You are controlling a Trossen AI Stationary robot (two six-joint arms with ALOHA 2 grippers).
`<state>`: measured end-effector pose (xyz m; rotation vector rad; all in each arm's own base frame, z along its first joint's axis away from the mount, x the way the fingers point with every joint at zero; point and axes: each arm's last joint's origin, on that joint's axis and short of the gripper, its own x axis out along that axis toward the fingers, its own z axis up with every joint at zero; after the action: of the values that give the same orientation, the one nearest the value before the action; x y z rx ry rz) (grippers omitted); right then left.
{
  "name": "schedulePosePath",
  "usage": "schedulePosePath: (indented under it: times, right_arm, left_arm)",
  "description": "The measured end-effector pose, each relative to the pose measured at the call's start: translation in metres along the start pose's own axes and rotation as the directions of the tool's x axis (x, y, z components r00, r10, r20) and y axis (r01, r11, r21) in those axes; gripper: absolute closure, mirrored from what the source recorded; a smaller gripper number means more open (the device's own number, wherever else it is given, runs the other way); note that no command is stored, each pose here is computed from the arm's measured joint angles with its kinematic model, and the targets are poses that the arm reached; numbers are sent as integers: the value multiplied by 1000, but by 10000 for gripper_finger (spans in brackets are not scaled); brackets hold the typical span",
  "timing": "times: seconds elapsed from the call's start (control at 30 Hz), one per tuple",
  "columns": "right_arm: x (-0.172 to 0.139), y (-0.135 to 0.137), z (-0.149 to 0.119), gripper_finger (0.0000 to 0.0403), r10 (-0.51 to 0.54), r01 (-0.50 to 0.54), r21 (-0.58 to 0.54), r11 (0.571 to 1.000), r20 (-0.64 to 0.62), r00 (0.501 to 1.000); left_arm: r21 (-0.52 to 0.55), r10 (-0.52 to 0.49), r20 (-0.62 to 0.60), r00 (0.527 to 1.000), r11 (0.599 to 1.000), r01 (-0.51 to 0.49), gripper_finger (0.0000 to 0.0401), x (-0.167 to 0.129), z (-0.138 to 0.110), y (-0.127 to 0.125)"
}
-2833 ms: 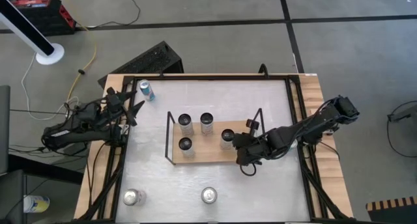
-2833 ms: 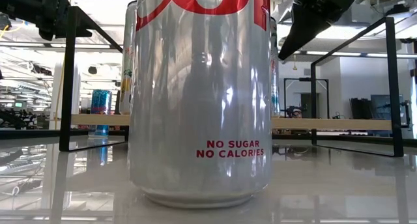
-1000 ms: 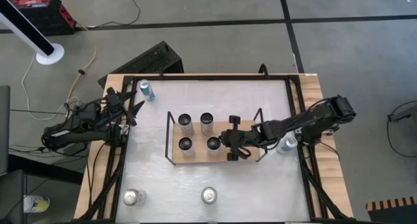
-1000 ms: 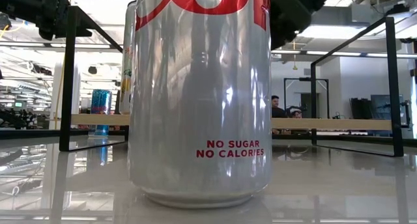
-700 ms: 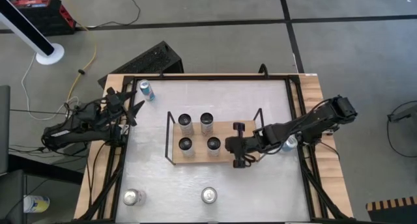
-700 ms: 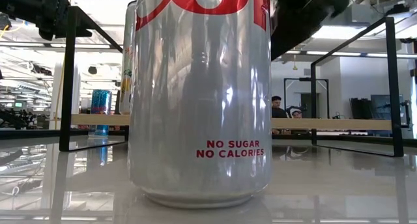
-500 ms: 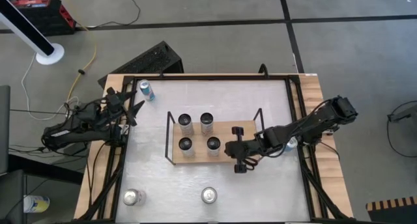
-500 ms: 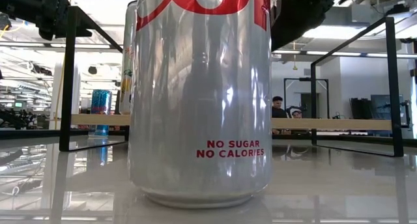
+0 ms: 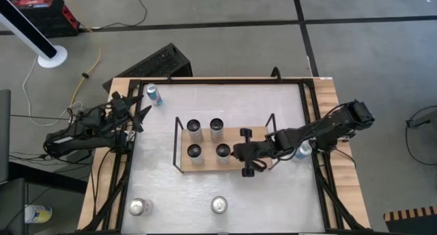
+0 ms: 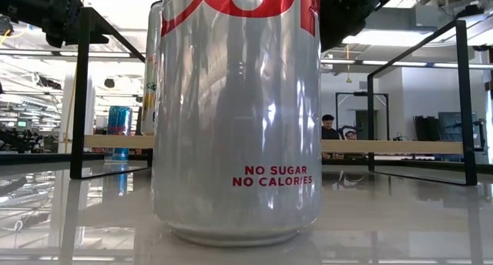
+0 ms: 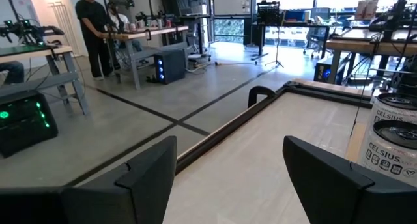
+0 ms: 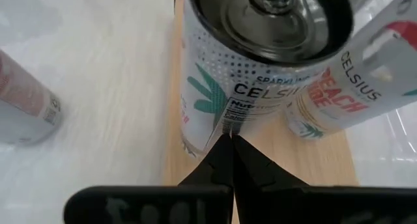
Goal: Place canned beverage on shelf
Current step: Put the white-pink soda can on the shelf aligned with the other white-pink soda can
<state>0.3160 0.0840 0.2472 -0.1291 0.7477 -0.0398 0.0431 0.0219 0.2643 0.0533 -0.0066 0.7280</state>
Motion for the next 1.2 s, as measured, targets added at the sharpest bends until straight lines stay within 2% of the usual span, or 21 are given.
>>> schedulePosePath:
  times: [0.3, 0.5, 1.2]
  right_arm:
    - [0, 0, 0, 383, 0, 0, 15, 1000, -5, 1000]
    - [-2, 8, -1, 383, 65, -65, 10, 998, -9, 998]
    - [0, 1, 12, 382, 60, -62, 13, 998, 120, 991]
  left_arm:
    - [0, 0, 1, 1000, 1000, 0, 136, 0, 0, 0]
    - [0, 0, 1, 1000, 1000, 0, 136, 0, 0, 0]
    - [0, 0, 0, 1000, 1000, 0, 136, 0, 0, 0]
